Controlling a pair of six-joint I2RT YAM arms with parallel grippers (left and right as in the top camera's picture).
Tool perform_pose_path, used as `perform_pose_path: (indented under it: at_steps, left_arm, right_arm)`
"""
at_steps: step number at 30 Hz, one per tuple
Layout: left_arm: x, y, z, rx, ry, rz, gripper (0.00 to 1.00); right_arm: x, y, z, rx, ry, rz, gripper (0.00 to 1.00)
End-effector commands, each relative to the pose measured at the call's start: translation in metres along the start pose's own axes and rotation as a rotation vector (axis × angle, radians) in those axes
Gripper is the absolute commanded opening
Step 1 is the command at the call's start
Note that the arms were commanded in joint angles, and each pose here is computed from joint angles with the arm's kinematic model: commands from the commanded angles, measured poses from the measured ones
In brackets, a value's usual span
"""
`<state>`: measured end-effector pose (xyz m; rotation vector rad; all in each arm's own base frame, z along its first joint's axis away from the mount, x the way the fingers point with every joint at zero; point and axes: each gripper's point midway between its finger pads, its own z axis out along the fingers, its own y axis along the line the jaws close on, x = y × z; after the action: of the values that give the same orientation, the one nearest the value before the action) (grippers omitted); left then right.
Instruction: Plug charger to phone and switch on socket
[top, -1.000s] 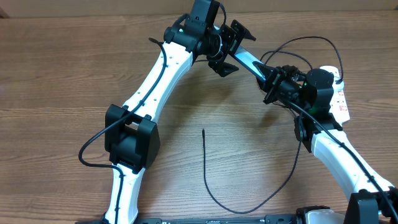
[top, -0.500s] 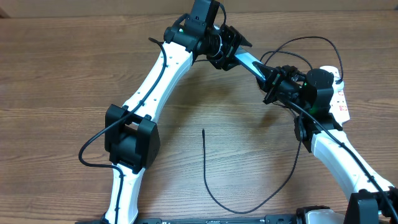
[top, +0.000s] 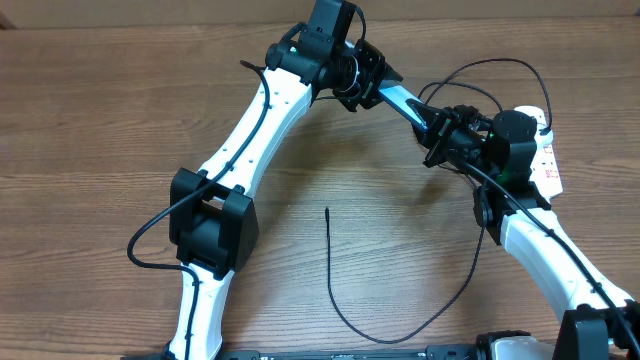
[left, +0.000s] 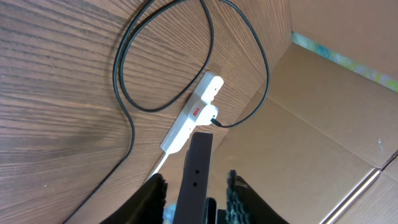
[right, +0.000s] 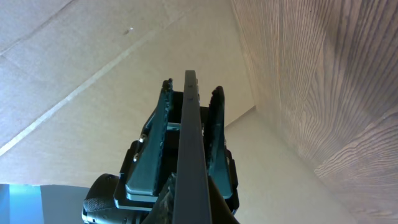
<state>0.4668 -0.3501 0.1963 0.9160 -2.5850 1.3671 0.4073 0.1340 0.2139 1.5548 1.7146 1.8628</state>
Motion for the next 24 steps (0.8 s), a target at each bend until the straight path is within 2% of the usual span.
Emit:
perform_pose_path:
  at_steps: [1,5,10,16,24]
  left_arm:
    - [0.0008,-0.0078,-0.0023,0.01,-0.027,0.052,0.31]
    - [-0.0023,-0.0068,-0.0024,0.004,-0.045,0.077,0.27]
    - [-0.0009,-0.0064,-0.0013,0.002,-0.043,0.077,0.27]
    - [0.0009,-0.0062,0.0009,-0.002,-0.048,0.081,0.27]
    - [0.0013,-0.0063,0.0013,-0.002,-0.049,0.082,0.25]
  right_arm:
    - [0.0079,0.0135,-0.0008,-0.03,0.023,-0.018,0.04]
    - [0.0082,0.0134,-0.0008,-0.03,0.025,-0.018,0.04]
    - [0.0093,0.013,-0.0008,-0.027,0.03,-0.016,0.04]
    - [0.0146,0.0101,-0.001,-0.008,0.062,0.081,0.04]
    - [0.0155,0.0095,-0.0011,-0.004,0.068,0.086,0.04]
